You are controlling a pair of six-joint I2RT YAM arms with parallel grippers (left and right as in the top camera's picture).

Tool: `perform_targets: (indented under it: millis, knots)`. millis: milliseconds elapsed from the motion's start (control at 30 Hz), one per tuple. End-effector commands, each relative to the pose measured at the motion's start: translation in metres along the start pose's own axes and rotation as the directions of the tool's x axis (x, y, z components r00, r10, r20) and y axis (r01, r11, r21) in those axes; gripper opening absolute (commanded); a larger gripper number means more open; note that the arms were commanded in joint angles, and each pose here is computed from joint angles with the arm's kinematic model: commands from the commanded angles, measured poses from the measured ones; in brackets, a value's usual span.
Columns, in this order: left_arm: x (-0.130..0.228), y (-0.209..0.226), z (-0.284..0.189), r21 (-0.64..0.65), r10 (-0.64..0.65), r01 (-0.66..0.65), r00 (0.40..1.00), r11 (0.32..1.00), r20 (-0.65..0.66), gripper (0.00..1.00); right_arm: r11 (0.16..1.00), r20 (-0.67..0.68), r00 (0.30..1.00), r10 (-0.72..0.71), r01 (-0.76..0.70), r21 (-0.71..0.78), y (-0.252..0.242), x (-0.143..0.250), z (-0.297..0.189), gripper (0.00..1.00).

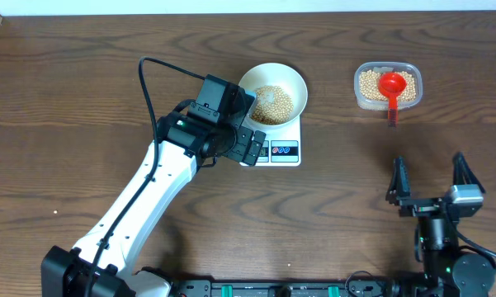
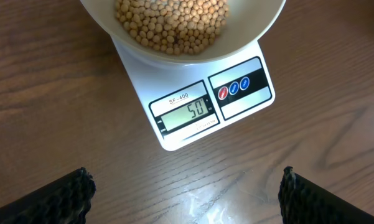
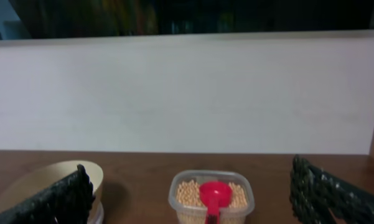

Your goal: Scoop item into bowl and weigh 50g on scale

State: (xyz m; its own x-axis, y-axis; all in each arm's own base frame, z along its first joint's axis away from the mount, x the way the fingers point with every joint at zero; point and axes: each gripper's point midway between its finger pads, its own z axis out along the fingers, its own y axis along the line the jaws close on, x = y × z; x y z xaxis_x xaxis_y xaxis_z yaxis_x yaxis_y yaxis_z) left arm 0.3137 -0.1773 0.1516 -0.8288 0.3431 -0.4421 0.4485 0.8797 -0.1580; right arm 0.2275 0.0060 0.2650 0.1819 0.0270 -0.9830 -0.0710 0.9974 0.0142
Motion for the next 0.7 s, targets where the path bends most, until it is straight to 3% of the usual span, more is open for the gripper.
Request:
perform_targets:
  millis: [0, 433, 667]
  knots:
    - [0.004, 0.002, 0.004, -0.004, -0.002, 0.002, 1.0, 1.0, -0.018, 0.96, 1.0, 0.006, 1.0, 0.012, -0.012, 0.027, -0.005, 0.013, 0.002, 0.99]
    - [0.004, 0.002, 0.004, -0.004, -0.002, 0.002, 1.0, 1.0, -0.018, 0.96, 0.996, -0.064, 0.998, 0.028, -0.023, 0.087, -0.013, 0.063, 0.005, 0.99]
    - [0.004, 0.002, 0.004, -0.004, -0.002, 0.002, 1.0, 1.0, -0.018, 0.96, 0.985, -0.249, 0.968, 0.026, 0.018, 0.171, -0.028, 0.109, -0.004, 0.99]
